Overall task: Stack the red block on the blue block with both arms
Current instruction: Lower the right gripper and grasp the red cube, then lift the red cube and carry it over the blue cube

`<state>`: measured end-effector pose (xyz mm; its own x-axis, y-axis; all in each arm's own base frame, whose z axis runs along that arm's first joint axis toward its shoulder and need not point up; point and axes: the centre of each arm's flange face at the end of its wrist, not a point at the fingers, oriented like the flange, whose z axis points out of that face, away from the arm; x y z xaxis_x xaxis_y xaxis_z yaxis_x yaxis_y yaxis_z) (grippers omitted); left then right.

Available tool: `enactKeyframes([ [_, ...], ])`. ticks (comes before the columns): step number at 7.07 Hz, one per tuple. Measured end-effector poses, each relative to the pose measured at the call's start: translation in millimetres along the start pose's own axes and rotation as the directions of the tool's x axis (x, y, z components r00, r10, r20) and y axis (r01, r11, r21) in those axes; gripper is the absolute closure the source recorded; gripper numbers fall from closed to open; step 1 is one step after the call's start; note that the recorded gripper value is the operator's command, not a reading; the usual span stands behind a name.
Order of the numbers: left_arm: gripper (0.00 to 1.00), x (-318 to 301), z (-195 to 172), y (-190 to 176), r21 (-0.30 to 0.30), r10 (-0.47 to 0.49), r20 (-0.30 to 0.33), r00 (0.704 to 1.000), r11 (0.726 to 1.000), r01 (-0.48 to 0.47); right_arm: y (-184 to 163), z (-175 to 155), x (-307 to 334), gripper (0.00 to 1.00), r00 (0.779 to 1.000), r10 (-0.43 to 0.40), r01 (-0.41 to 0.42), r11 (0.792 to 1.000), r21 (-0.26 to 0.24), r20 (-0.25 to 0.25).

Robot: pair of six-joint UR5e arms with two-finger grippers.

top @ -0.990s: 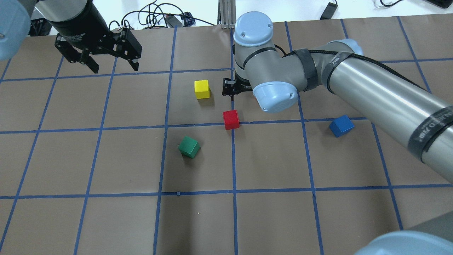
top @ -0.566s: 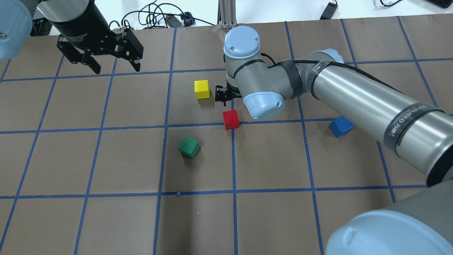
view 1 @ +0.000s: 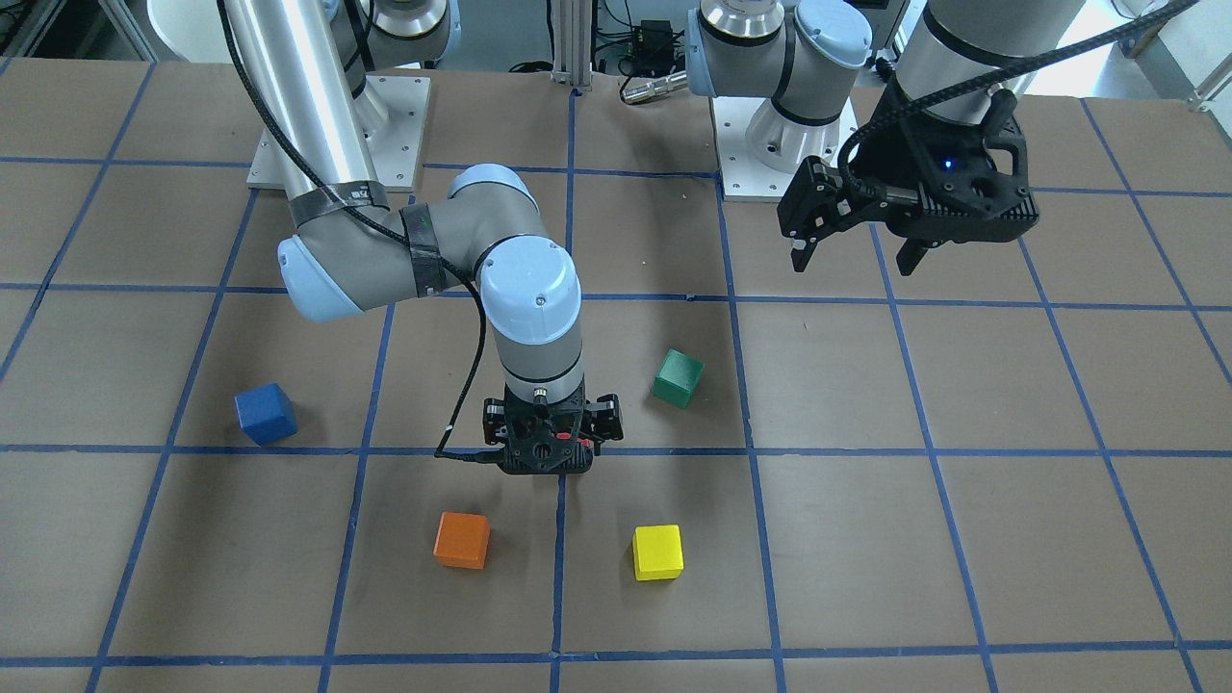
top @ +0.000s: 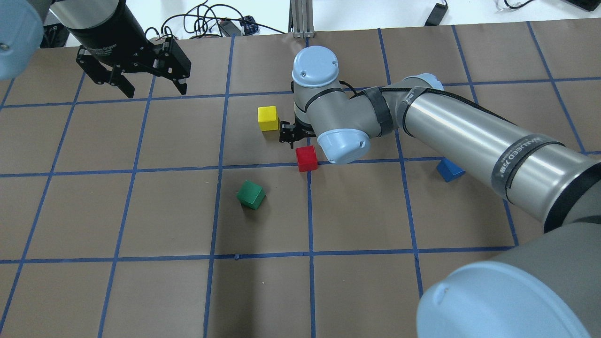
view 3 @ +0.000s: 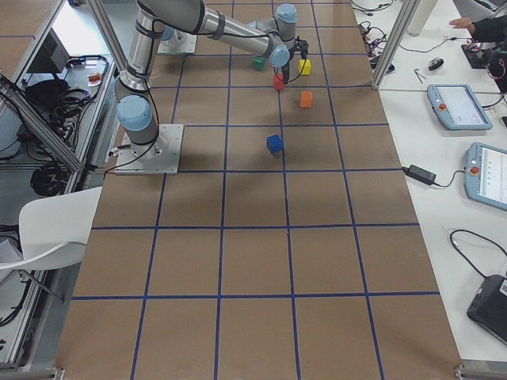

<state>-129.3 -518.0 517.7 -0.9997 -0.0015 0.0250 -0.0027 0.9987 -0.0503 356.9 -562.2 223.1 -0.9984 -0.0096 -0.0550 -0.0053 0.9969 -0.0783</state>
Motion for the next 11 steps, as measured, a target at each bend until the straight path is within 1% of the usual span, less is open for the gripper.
enactKeyframes([
  [2,0.00,-0.2,-0.1,-0.1,0.000,-0.001,-0.001,1.000,1.000,0.001,2.5,6.9,-1.7,0.00,1.000,0.022,-0.022,0.999,-0.025,0.011],
  [4,0.00,0.3,0.2,-0.3,0.001,0.000,-0.002,1.000,1.000,0.000,3.7,11.2,-2.1,0.00,0.999,0.031,-0.030,0.999,-0.038,0.015],
  [5,0.00,0.4,-0.1,-0.3,0.001,0.000,-0.002,1.000,1.000,0.000,3.9,12.9,-2.1,0.18,0.999,0.032,-0.031,0.999,-0.040,0.015],
  [6,0.00,0.8,-0.5,-0.2,0.003,0.001,-0.003,1.000,1.000,-0.001,4.0,15.2,-2.0,0.66,0.999,0.032,-0.032,0.999,-0.043,0.013],
  [7,0.00,1.1,-0.6,-0.2,0.003,0.002,-0.003,1.000,1.000,-0.002,3.9,16.7,-1.9,1.00,0.999,0.033,-0.032,0.998,-0.045,0.012],
  [10,0.00,1.4,-0.8,-0.1,0.004,0.002,-0.003,1.000,1.000,-0.002,2.7,13.7,0.1,1.00,1.000,0.025,-0.025,0.999,-0.047,0.003],
  [11,0.00,1.4,-0.8,-0.1,0.004,0.002,-0.003,1.000,1.000,-0.002,0.8,5.1,4.3,1.00,1.000,0.028,-0.029,0.998,-0.055,-0.005],
])
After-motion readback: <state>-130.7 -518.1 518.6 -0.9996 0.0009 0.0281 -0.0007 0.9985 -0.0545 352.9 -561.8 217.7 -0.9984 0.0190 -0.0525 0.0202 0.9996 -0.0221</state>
